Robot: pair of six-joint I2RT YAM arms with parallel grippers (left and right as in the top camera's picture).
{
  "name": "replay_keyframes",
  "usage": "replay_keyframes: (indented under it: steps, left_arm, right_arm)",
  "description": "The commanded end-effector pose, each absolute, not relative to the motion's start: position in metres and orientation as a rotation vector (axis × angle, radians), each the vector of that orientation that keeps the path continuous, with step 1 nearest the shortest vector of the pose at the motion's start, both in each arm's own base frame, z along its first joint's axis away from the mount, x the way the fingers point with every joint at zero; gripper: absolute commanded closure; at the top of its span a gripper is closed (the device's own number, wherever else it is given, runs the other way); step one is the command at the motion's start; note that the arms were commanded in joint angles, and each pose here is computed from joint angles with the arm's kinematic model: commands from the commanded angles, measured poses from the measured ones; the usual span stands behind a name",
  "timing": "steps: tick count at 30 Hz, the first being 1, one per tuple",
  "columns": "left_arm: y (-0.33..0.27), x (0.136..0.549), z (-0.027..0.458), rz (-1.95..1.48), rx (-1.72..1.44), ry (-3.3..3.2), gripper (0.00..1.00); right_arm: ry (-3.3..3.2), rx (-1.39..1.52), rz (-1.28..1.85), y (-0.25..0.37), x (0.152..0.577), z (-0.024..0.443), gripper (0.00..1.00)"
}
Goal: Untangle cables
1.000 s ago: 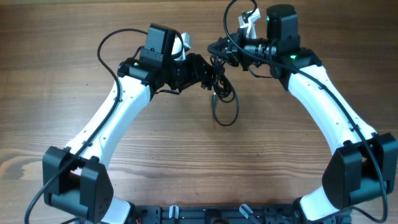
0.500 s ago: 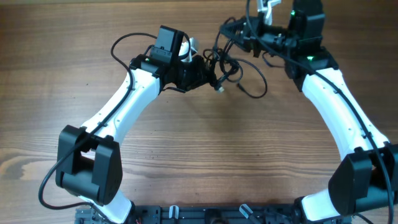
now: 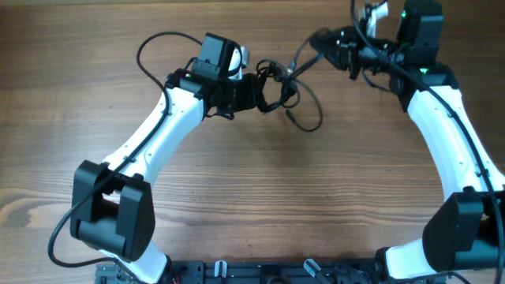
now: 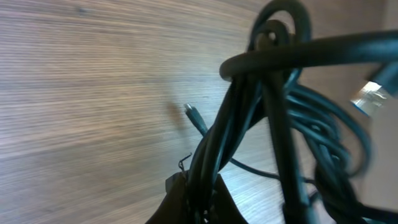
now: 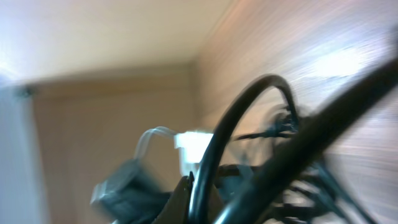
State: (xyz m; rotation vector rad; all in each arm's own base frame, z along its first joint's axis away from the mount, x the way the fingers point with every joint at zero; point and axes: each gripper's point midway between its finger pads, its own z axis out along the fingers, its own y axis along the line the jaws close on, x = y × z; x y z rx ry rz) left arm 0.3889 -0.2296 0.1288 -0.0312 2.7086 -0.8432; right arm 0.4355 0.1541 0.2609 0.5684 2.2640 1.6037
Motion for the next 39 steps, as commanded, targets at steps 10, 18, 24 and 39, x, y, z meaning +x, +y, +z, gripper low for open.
replay_keyframes:
  steps: [10, 18, 24, 39]
  left_arm:
    - [-0.141, 0.385, 0.299, -0.664, -0.001, 2.198, 0.96]
    - [-0.137, 0.370, 0.322, -0.670, 0.010, 2.142, 0.96]
    - [-0.142, 0.363, 0.294, -0.692, 0.013, 2.263, 0.96]
    - [-0.195, 0.347, 0.253, -0.962, 0.539, 2.293, 0.96]
  right_arm:
    - [2.479, 0.627, 0.366, 0.023, 0.418, 0.187, 0.96]
    - [2.574, 0.126, 0.629, 0.073, 0.397, 0.191, 0.95]
    - [2.406, -0.213, 1.019, 0.123, 0.386, 0.230, 0.52]
    - [2.168, -0.514, 1.252, 0.207, 0.372, 0.298, 0.47]
